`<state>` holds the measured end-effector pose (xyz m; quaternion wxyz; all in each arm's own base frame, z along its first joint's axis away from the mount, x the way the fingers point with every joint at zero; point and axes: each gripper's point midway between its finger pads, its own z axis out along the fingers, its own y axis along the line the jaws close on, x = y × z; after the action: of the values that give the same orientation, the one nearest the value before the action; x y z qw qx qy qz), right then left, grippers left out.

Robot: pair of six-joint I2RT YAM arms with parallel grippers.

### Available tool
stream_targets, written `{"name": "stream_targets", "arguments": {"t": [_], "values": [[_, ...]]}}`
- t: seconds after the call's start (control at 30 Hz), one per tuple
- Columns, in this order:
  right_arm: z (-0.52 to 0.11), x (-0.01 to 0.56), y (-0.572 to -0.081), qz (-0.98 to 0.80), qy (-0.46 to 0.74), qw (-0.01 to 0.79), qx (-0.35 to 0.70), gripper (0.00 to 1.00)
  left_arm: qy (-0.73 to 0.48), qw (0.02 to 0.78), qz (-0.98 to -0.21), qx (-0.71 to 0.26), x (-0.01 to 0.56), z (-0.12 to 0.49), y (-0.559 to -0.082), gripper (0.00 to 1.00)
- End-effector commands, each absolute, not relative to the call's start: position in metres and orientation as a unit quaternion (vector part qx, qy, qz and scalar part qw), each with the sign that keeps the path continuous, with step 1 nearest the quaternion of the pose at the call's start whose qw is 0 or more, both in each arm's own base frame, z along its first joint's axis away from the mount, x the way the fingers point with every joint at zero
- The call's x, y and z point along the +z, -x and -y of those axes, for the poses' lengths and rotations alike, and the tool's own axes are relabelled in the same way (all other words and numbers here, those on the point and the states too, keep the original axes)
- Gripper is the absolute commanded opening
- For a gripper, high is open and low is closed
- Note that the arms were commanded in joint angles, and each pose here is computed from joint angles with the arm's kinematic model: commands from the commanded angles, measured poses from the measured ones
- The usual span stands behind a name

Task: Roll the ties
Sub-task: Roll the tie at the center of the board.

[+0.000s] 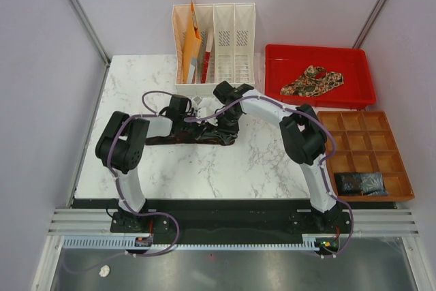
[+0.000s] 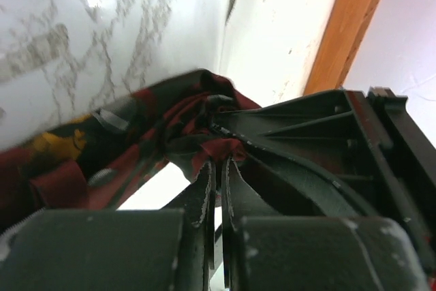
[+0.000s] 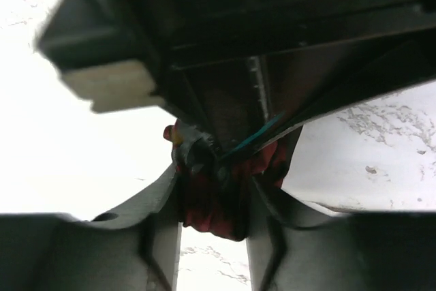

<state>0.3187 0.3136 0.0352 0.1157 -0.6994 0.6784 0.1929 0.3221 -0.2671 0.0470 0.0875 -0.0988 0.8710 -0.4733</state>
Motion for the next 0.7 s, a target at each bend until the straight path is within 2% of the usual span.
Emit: {"name": "stream_targets", "arguments": {"t": [0.0,0.17,0.33,0.43,0.67], "values": [[-0.317,0.043,-0.313,-0.686,0.681,0.111,0.231,0.57,0.106,0.095,-0.927,-0.347,-0.015,0.228,-0.328,0.02],[-0.309,0.055,-0.327,-0.7,0.653,0.13,0.256,0.83,0.09,0.095,-0.935,-0.33,-0.02,0.224,-0.333,0.02],[-0.312,0.061,-0.345,-0.72,0.609,0.172,0.284,0.86,0.083,0.084,-0.948,-0.294,-0.025,0.212,-0.325,0.02],[-0.323,0.061,-0.349,-0.723,0.59,0.195,0.301,0.97,0.09,0.084,-0.949,-0.291,-0.025,0.209,-0.323,0.02],[-0.338,0.067,-0.329,-0.716,0.57,0.198,0.351,0.98,0.105,0.083,-0.949,-0.287,-0.029,0.207,-0.317,0.02]]}}
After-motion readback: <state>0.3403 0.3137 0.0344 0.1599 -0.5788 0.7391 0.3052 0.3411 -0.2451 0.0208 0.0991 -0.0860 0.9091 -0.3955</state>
